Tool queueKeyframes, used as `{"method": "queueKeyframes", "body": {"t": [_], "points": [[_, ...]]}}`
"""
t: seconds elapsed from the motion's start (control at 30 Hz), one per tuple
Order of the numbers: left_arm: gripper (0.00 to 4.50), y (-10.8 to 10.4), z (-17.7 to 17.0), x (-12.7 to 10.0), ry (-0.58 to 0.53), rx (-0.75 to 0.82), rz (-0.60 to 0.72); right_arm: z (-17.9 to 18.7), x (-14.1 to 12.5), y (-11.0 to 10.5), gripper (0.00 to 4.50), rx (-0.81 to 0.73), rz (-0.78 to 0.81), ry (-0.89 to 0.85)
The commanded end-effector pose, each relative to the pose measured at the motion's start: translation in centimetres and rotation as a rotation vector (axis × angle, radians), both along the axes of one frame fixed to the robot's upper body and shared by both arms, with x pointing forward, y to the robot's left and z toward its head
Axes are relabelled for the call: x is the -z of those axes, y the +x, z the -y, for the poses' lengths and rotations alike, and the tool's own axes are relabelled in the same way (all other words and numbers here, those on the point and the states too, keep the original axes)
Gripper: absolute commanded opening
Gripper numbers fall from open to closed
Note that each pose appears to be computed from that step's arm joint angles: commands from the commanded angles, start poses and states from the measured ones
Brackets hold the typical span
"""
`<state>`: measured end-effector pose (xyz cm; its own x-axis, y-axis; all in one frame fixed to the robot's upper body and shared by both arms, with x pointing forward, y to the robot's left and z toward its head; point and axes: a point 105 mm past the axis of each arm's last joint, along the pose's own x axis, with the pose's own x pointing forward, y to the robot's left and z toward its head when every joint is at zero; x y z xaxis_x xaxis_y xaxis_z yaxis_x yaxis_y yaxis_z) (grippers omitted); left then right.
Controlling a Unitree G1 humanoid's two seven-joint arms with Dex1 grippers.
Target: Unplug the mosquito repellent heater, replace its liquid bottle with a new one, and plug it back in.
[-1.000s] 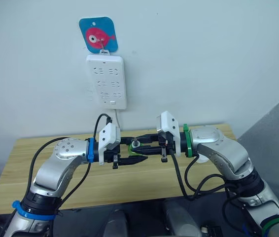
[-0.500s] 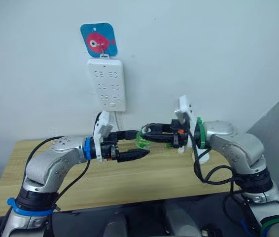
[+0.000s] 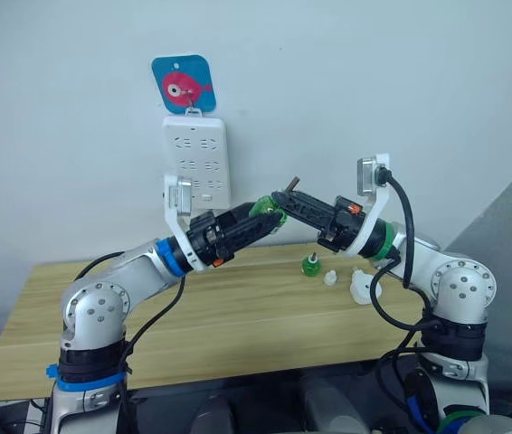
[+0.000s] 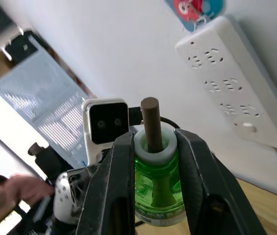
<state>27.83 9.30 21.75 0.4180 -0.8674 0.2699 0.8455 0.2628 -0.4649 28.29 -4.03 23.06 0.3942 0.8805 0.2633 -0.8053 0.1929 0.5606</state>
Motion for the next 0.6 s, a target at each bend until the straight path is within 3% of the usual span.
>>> {"method": "queueKeyframes", "body": {"t": [0.03, 0.3, 0.6], "points": [[4.12, -0.64, 0.13, -1.69, -0.078, 0.019, 0.003, 0.65, -1.26, -0.13, 0.82, 0.028, -0.029, 0.097], [4.12, -1.03, 0.36, -1.85, -0.127, 0.053, -0.064, 0.62, -2.02, -0.21, 0.82, 0.023, -0.123, 0.212], [4.12, -0.98, 0.41, -2.46, -0.151, 0.065, -0.065, 0.25, -1.7, -0.82, 0.82, -0.014, -0.163, 0.223]]}}
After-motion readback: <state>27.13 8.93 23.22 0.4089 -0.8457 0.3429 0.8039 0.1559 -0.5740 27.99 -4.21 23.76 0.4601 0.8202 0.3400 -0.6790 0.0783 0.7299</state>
